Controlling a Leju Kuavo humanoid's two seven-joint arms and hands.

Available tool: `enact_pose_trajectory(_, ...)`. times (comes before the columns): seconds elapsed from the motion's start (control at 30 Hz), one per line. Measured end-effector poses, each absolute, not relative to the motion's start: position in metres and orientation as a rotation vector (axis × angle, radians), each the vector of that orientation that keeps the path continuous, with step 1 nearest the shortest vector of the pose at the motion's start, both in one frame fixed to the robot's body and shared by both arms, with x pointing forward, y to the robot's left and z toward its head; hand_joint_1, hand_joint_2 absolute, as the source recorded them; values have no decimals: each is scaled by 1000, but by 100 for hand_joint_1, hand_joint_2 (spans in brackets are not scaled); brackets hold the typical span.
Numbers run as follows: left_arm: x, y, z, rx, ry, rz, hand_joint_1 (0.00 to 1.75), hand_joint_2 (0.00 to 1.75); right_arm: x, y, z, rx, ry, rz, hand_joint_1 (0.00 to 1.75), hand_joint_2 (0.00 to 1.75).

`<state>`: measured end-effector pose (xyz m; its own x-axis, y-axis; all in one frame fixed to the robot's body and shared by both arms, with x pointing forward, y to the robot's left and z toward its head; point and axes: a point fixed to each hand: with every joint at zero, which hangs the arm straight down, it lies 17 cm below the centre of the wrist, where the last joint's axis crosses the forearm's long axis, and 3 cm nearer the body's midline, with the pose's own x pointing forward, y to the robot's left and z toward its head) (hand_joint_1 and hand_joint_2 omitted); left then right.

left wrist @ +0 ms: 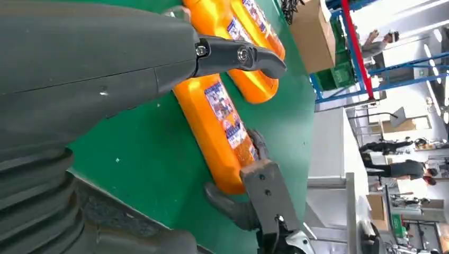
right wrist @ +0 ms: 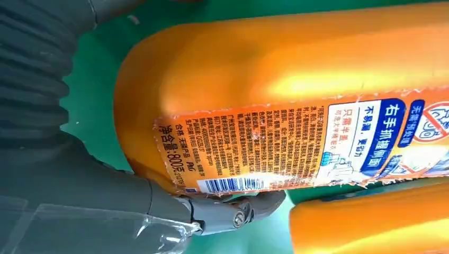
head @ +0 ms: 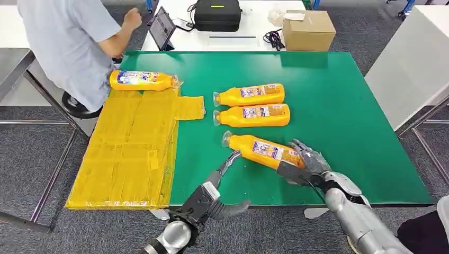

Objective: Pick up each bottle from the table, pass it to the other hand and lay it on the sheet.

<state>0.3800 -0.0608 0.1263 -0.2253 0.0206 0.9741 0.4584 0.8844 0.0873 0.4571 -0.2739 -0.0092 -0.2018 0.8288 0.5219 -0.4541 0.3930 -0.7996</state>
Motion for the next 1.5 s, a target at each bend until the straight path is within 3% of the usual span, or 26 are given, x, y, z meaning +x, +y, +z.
enact_pose_trajectory(0.93, 379, -62, 122, -365, -1747, -432, 0, 175, 453, -263, -7, -313, -1317, 1199, 0, 175)
enact_pose_trajectory(1.47, 375, -60, 117, -341, -1746, -431, 0, 175, 454, -248, 16, -330, -1445, 1008, 0, 175)
enact_pose_trajectory(1.5, 375, -60, 117, -342, -1746, -430, 0, 175, 453, -246, 15, -326, -1449, 997, 14, 175)
